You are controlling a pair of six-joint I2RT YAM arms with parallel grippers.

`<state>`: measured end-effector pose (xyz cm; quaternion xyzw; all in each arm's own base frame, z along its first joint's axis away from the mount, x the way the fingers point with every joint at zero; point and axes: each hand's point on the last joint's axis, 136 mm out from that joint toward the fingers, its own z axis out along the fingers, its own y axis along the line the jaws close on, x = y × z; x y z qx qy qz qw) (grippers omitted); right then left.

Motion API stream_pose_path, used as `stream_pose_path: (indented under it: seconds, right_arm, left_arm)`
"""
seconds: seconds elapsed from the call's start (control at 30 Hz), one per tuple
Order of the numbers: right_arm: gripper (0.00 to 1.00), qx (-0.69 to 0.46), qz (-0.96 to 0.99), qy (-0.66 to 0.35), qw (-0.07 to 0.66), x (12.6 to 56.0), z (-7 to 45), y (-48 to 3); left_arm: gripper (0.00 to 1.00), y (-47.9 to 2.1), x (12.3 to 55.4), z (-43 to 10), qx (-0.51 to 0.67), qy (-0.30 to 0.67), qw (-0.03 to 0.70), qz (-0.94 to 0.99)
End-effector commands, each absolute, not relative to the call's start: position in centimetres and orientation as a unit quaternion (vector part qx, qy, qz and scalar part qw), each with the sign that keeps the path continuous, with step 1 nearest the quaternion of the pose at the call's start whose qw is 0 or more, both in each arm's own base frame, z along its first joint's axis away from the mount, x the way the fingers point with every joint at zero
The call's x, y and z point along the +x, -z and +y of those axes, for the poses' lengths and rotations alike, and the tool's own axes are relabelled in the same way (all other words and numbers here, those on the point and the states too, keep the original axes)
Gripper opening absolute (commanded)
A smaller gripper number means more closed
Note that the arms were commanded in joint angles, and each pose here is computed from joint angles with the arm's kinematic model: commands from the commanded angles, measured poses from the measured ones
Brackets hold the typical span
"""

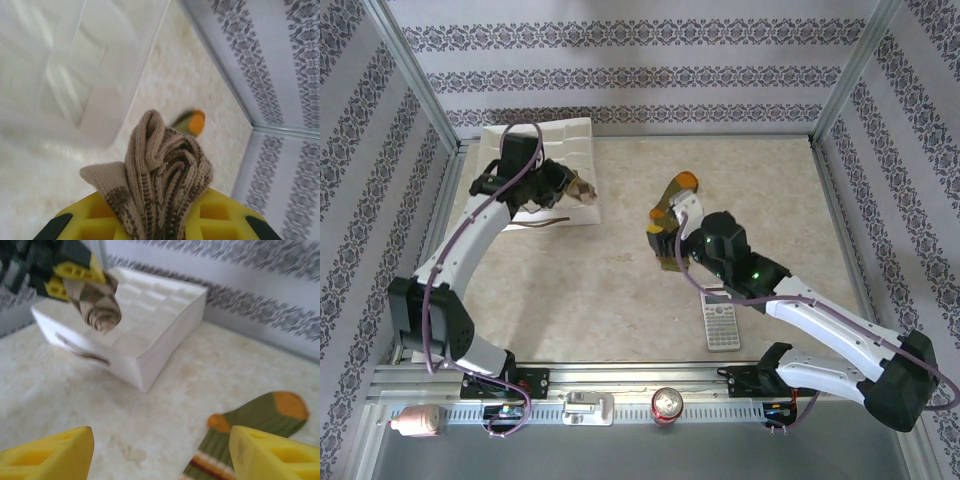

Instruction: Roll the socks

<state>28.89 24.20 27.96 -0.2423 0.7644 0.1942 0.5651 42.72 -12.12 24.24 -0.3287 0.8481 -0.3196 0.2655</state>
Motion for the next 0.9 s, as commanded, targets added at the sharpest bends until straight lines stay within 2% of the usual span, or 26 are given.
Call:
stream_pose_path:
  seconds: [0.0, 0.17, 0.5, 0.87]
  right_arm:
    - [0.68, -0.222, 0.767, -0.206, 0.566, 28.9, 23.5, -31.1]
    - [0.65, -0.221, 0.759, -0.231, 0.567, 28.2, 23.8, -33.3]
    - [0.6, -0.232, 0.768, -0.225, 0.552, 26.9, 22.8, -33.0]
    - [0.6, -0.242, 0.771, -0.224, 0.545, 26.9, 23.1, -33.2]
  left_arm:
    - [0.0, -20.9, 44.5, -10.1, -0.277, 0.221, 0.275, 0.894]
    - [0.0, -19.1, 48.2, -9.8, -0.258, 0.194, 0.288, 0.902]
    - [0.0, -14.8, 49.6, -9.0, -0.221, 0.144, 0.298, 0.917]
    - [0.0, -13.9, 50.0, -10.5, -0.163, 0.116, 0.399, 0.895]
